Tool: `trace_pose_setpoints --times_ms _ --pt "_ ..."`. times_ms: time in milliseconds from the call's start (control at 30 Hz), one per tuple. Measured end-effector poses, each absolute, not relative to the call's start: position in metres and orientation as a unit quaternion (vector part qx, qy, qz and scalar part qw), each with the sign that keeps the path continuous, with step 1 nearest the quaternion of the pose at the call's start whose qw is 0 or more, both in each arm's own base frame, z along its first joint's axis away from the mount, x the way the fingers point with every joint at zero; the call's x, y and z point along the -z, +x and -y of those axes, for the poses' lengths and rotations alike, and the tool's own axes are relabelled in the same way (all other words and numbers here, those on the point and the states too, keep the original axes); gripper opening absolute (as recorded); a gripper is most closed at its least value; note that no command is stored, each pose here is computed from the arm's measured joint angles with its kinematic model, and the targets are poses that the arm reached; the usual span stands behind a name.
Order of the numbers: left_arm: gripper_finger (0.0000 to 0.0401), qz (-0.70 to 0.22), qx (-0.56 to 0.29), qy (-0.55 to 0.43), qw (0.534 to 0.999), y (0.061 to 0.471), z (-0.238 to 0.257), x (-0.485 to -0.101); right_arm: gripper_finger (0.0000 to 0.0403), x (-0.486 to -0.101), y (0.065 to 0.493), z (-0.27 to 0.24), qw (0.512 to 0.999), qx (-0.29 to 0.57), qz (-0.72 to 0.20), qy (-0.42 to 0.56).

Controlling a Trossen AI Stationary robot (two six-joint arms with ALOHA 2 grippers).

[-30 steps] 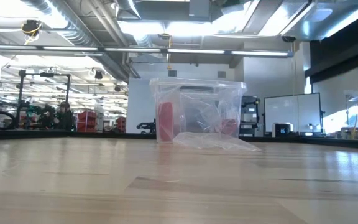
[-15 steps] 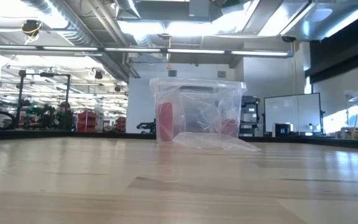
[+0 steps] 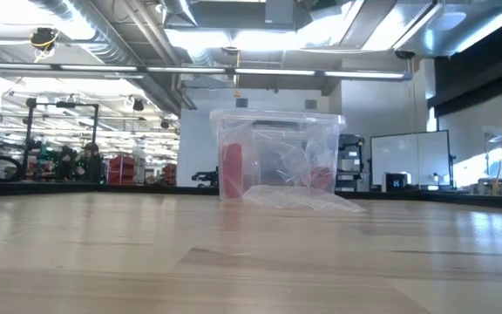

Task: Roll bandage
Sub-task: Roll the green bandage

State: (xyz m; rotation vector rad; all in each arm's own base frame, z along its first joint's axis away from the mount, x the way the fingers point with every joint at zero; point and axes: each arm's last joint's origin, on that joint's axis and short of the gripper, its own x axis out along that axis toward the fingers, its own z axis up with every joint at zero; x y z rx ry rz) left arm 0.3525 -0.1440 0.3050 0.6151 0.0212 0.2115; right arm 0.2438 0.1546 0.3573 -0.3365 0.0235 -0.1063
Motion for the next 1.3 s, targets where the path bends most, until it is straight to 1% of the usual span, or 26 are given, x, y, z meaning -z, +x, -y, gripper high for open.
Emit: trace_pose_setpoints --times_ms 200,300,400,600,700,767,900,1100,1233,1300 --pt "0.0015 -0.023 -0.108 0.337 0.935 0.35 0.149 -0.302 0.001 -0.349 0.249 -0.145 0.991 0.07 -0.049 -0.103" --pt "0.0015 -0.025 -0.109 0.34 0.934 0.35 0.15 -0.302 0.0025 -0.345 0.248 -0.144 0.991 0.075 -0.063 -0.086" --pt "0.0015 -0.029 -0.108 0.34 0.934 0.35 0.15 -0.301 0.0067 -0.343 0.248 -0.144 0.991 0.075 -0.071 -0.079" --pt "0.0015 -0.028 -0.093 0.332 0.938 0.349 0.152 -0.3 0.017 -0.343 0.247 -0.141 0.986 0.11 -0.076 -0.104" --pt "0.0015 -0.031 -0.091 0.335 0.937 0.349 0.153 -0.299 0.0207 -0.34 0.247 -0.141 0.983 0.094 -0.092 -0.126" --pt "0.0015 -0.031 -0.091 0.334 0.938 0.349 0.153 -0.299 0.0222 -0.337 0.246 -0.141 0.982 0.084 -0.104 -0.135" --pt "0.0015 -0.036 -0.092 0.336 0.937 0.349 0.153 -0.297 0.0233 -0.334 0.245 -0.139 0.977 0.111 -0.118 -0.137" --pt "0.0015 -0.063 -0.084 0.325 0.94 0.349 0.153 -0.291 0.0223 -0.331 0.245 -0.136 0.972 0.136 -0.128 -0.144" --pt "0.0015 -0.075 -0.082 0.294 0.949 0.349 0.152 -0.288 0.0216 -0.323 0.246 -0.128 0.967 0.148 -0.16 -0.131" --pt "0.0015 -0.087 -0.083 0.255 0.959 0.348 0.152 -0.285 0.0213 -0.318 0.246 -0.124 0.965 0.147 -0.183 -0.12"
